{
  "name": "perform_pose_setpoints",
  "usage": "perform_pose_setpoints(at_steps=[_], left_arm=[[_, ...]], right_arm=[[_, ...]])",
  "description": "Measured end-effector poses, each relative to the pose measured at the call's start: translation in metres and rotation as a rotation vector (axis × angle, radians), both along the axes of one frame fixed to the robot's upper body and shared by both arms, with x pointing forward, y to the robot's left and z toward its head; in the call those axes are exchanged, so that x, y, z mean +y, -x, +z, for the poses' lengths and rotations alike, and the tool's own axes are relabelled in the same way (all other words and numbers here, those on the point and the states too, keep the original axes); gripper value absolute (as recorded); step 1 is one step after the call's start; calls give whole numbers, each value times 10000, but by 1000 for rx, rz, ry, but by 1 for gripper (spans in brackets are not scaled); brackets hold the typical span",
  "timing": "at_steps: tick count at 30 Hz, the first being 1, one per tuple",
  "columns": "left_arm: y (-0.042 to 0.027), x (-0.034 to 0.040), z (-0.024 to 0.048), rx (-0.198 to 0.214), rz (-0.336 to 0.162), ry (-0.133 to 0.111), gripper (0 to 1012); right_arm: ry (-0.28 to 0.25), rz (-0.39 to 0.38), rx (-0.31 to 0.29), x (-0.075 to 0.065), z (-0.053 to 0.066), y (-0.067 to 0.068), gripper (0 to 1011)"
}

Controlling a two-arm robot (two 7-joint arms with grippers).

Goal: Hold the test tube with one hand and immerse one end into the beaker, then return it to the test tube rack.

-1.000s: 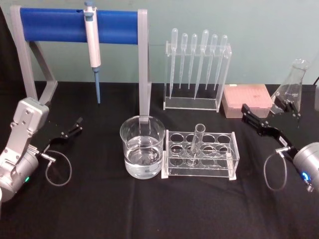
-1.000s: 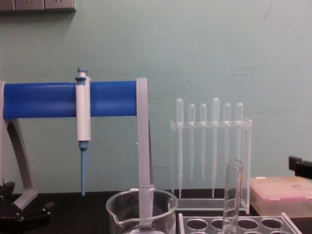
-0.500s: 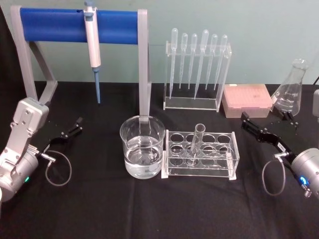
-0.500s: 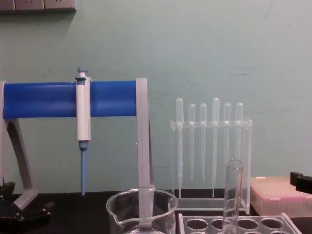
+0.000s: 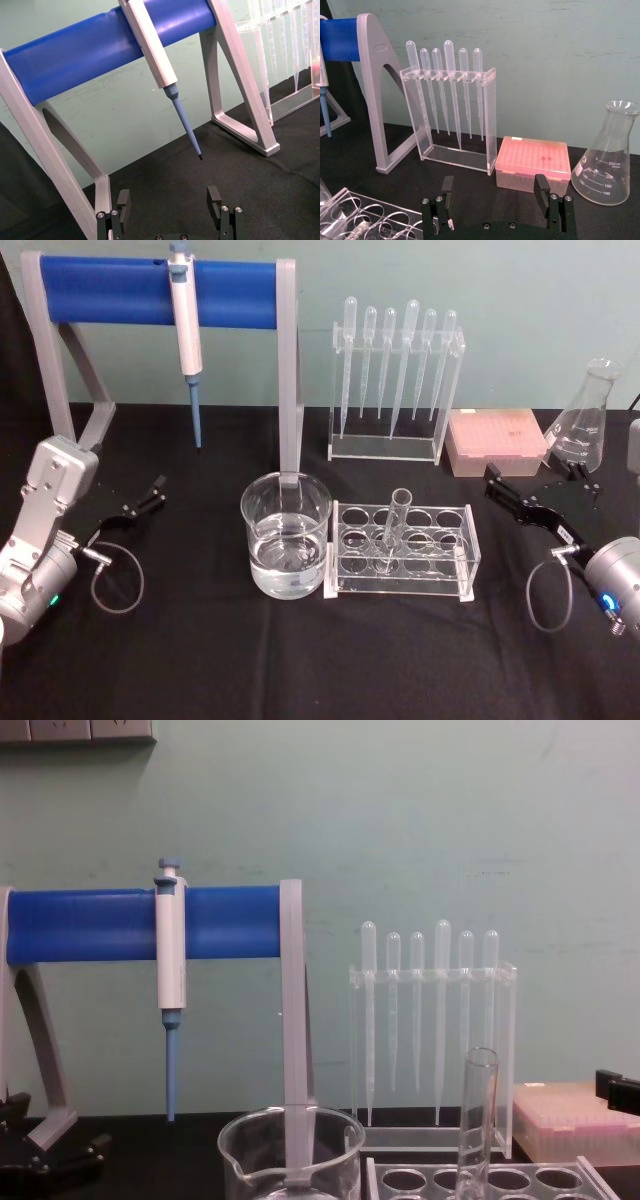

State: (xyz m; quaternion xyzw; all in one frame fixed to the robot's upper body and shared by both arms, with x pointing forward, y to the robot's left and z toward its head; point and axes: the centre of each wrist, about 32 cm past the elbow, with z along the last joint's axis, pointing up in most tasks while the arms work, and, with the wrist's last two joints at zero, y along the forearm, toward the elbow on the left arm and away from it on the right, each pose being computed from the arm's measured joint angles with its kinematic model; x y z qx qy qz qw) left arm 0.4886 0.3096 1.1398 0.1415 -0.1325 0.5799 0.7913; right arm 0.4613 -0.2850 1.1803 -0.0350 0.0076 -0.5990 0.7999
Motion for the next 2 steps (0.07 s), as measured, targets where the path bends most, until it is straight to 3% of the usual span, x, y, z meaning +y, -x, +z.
perform_pose_setpoints(at_steps=[2], left_arm=[[0, 0, 0, 0, 0, 0, 1000]], right_arm=[[1, 0, 0, 0, 1, 0, 1002]])
